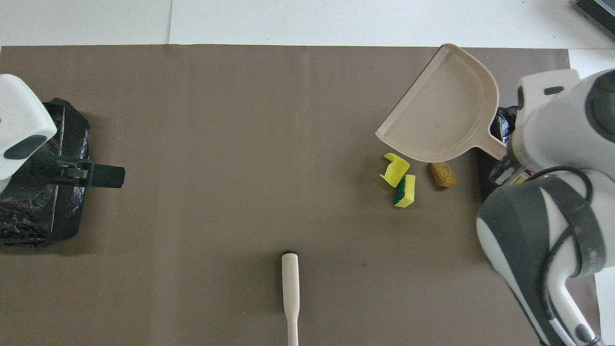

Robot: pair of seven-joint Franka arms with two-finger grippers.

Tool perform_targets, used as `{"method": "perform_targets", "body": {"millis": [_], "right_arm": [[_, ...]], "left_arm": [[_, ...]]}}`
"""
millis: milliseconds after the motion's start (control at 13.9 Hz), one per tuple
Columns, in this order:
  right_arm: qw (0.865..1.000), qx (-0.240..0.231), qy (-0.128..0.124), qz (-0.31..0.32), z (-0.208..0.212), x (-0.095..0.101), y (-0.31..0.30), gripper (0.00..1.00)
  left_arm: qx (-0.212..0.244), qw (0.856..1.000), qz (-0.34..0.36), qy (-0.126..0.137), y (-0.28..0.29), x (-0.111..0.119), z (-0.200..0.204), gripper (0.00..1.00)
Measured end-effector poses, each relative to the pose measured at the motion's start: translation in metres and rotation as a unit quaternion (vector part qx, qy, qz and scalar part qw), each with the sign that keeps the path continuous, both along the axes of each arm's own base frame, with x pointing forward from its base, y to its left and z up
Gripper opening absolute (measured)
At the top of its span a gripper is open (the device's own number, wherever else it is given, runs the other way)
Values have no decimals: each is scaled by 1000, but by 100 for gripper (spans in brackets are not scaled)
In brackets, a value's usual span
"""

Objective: Sweep and dump trash in bin
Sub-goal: 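Bring the emptied dustpan back and set it on the mat with the right gripper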

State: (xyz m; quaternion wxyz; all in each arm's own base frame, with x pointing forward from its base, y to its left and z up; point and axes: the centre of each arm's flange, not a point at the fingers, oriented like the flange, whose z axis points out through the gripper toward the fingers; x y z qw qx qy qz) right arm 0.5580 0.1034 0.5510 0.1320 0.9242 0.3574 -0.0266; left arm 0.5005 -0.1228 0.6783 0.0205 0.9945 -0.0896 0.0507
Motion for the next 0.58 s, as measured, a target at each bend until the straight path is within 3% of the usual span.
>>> {"method": "perform_targets", "body": {"millis": [288,576], "right_arm": [[982,70,-25,-173,-83,20,99,31],[939,127,-33,-318,-131,13,226,31]], "left_arm": [[-4,1000,-4,6,56,22,10,100],[-4,1000,-16,1,73,29,18,100]]}}
